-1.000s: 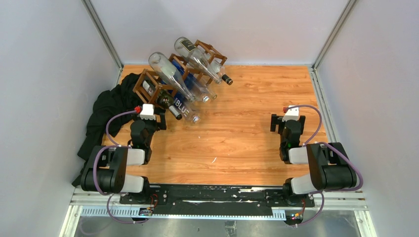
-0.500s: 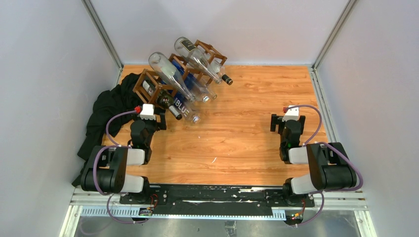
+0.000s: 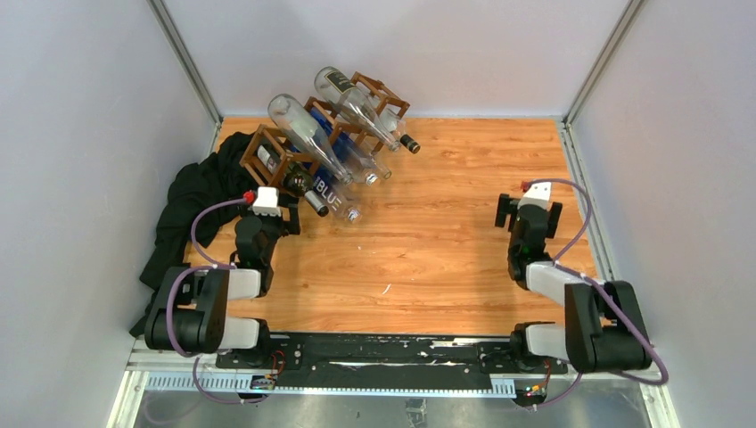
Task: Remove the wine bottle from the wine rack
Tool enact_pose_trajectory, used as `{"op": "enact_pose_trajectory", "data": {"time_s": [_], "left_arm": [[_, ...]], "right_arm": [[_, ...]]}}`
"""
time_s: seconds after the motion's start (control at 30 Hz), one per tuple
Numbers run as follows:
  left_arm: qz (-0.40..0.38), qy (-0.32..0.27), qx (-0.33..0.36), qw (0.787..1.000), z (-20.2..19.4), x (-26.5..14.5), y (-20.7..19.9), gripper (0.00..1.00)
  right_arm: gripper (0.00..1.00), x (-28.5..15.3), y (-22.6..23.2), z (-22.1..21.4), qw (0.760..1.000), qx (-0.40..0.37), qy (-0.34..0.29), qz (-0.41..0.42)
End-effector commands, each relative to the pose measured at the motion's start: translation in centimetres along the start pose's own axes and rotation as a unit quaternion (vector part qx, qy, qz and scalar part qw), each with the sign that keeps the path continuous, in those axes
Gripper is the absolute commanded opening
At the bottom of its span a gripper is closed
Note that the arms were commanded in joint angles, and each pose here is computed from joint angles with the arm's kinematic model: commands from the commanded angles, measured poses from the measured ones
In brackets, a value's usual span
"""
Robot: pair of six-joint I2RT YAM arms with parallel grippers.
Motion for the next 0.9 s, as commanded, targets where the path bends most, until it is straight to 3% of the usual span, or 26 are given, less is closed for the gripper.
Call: {"op": "enact_pose_trajectory", "data": {"time_s": [0.0,0.27,0.37,0.57,0.77,0.87], "left_arm": [[0.013,-0.007,0.001,1.000,1.8,0.5,0.5,1.00],[0.012,0.081,0.051,0.995,3.4,0.9,0.8,1.00],[0.014,0.104,0.070,0.992,4.5,0.5,1.1,1.00],[-0.010,0.145,0.054,0.988,7.3,-0.8,0.3,1.00],[-0.050,0.166,0.034,0.984,11.3,-2.5,-0.8,1.00],[-0.070,0.167,0.038,0.983,13.1,-3.6,-1.3,1.00]], "right_arm": [[1.00,-0.6,-2.1,2.3,0.996,0.047,0.041,-0.056],[1.00,-2.8,-3.0,6.1,0.989,0.128,0.058,-0.049],[1.00,-3.6,-4.5,6.4,0.969,0.208,0.091,-0.097],[1.00,-4.3,-3.2,8.1,0.951,0.297,0.074,-0.047],[1.00,-5.2,-0.8,12.6,0.964,0.249,0.041,0.086],[1.00,-5.6,0.6,14.5,0.960,0.227,0.071,0.146]]}}
Point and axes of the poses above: each gripper's point midway between its finger pads, its own x axis out along the fingers, its own y axis along the line the jaws close on, z = x × y, the point moved 2 cm from there along -x, back along the fingers, and after that the axes turned 6 degrees about -x, right-handed, at the moved point
